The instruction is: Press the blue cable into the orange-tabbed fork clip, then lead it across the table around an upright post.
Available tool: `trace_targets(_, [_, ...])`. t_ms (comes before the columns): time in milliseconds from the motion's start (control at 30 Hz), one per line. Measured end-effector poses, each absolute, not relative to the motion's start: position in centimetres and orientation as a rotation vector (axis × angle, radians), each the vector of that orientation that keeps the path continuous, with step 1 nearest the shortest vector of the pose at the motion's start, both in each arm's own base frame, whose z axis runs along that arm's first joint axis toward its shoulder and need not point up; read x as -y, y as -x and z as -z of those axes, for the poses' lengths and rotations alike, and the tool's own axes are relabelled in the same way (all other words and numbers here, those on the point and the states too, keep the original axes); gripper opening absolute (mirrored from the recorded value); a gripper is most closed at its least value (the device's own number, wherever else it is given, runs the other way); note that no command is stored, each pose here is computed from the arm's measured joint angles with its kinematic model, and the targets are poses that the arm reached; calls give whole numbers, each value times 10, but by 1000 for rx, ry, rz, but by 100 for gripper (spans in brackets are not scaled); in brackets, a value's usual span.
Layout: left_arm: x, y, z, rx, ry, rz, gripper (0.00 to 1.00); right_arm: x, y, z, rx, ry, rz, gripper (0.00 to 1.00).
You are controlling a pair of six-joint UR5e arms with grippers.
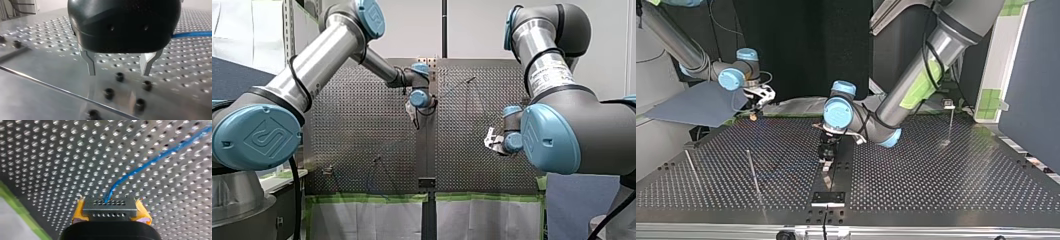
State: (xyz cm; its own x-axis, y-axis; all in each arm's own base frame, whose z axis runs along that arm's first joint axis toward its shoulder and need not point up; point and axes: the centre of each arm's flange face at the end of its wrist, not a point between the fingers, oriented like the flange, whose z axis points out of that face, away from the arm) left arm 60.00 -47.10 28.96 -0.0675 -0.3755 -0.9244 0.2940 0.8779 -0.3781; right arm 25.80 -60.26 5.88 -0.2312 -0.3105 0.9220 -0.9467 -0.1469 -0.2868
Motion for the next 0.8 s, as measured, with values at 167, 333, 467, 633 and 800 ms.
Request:
trace_targets(167, [472, -602, -281, -1549, 73, 547, 86, 601, -256, -41, 1558, -1447, -1378, 0])
trace_targets(333, [472, -602, -280, -1548, 73, 549, 86, 600, -254, -34, 1564, -1443, -1365, 0])
trace_targets(467, [471, -603, -280, -1548, 73, 549, 86, 599, -252, -19, 1579, -1444, -1343, 0])
trace_targets(633, [471, -603, -280, -1548, 73, 550, 86, 595, -248, 8, 1603, -1451, -1312, 0])
trace_targets(800, [471, -603, -280, -1548, 73, 550, 86, 589, -245, 41, 1628, -1462, -1279, 0])
